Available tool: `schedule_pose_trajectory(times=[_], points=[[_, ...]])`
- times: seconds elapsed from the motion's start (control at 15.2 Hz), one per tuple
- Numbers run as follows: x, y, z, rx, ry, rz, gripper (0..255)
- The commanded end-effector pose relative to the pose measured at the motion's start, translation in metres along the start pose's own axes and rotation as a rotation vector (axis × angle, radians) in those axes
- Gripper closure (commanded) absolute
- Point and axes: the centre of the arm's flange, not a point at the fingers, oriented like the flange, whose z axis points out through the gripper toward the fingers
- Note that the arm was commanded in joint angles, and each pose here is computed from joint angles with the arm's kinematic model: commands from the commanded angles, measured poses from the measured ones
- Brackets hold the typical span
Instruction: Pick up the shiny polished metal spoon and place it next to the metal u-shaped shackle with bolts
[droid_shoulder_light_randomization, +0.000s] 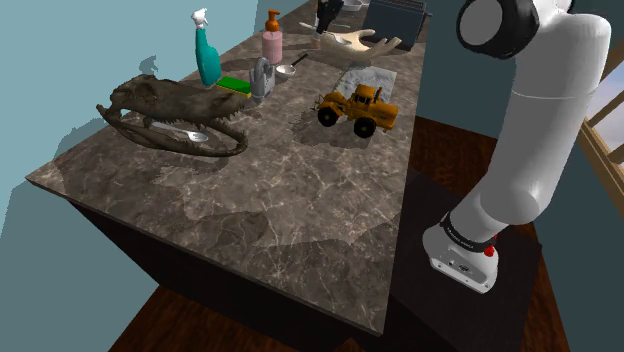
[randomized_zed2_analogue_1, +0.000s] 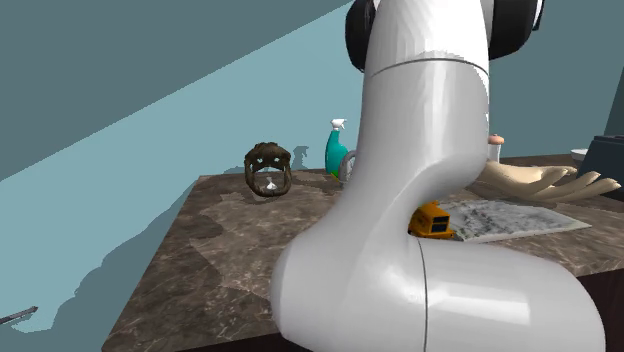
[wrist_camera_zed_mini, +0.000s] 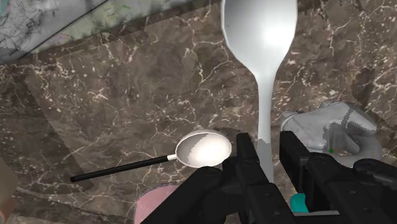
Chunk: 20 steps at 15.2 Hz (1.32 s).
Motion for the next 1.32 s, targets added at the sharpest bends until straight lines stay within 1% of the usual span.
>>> schedule_pose_trajectory(times=[0.0,0.2,1.25], points=[[0.019,0.018,0.004,0.001,-0.001,-0.002,255],[0.045,0.046,0.007,0.001,-0.001,-0.002,255],[0.026,0.056,0.088,0.001,-0.001,-0.002,255]])
